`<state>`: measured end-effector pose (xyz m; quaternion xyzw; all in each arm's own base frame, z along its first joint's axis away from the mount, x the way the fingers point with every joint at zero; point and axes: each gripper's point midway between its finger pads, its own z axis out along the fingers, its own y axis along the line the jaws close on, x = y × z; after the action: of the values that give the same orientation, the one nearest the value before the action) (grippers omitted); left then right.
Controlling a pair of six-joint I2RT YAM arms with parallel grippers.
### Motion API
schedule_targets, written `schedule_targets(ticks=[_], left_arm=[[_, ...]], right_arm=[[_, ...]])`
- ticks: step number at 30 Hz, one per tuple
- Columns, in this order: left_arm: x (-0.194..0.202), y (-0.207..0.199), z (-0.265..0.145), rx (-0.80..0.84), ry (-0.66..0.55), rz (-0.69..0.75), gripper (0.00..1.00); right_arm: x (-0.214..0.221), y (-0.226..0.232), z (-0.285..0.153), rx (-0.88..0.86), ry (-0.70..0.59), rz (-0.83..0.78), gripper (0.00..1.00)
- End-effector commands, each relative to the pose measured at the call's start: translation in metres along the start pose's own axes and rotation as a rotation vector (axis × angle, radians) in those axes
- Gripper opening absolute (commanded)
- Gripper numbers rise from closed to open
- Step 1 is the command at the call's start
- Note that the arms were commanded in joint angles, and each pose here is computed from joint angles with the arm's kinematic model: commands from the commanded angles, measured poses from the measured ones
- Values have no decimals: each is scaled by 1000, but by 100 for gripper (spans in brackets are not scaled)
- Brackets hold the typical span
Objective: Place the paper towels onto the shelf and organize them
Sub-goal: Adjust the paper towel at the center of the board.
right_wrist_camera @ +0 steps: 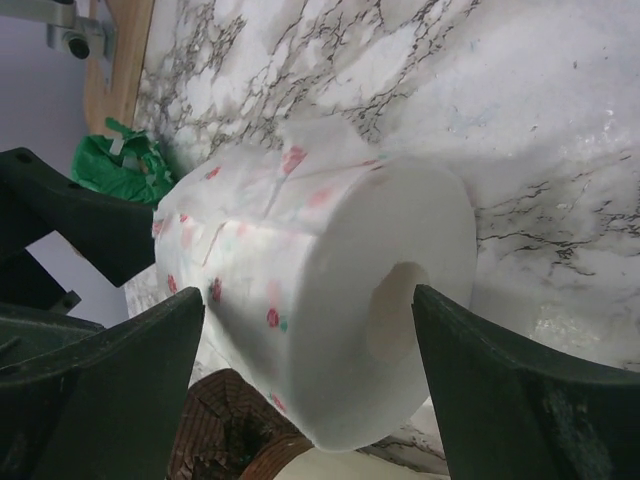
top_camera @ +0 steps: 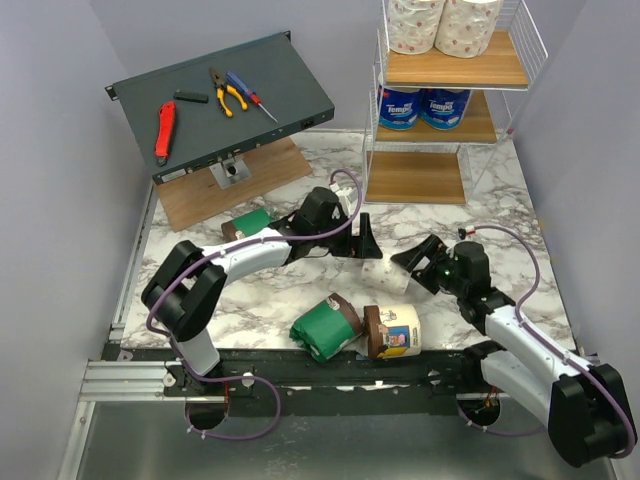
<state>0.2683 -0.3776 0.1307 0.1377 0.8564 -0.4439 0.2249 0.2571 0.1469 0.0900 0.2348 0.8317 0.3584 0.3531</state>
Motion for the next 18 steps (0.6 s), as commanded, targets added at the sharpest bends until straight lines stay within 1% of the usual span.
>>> schedule_targets(ticks=[1,6,10,14,18], left_arm=[[-8,-12,-10,62,-39,29,86],[-7,-16,-11,103,-34,37,85],[-8,-19,-12,125,-36,43,85],[-12,-19,-15,126,-44,43,85],[-20,-17,-23,122,-79,42,84]], right_arm=[[6,17,-4,-136,5,-42,86],[7,30,-8,-228,-6,-66,78],[3,38,-11,-267,-30,-99,69],[1,41,-13,-280,-38,-118,58],[1,44,-15,-291,-34,-136,48]])
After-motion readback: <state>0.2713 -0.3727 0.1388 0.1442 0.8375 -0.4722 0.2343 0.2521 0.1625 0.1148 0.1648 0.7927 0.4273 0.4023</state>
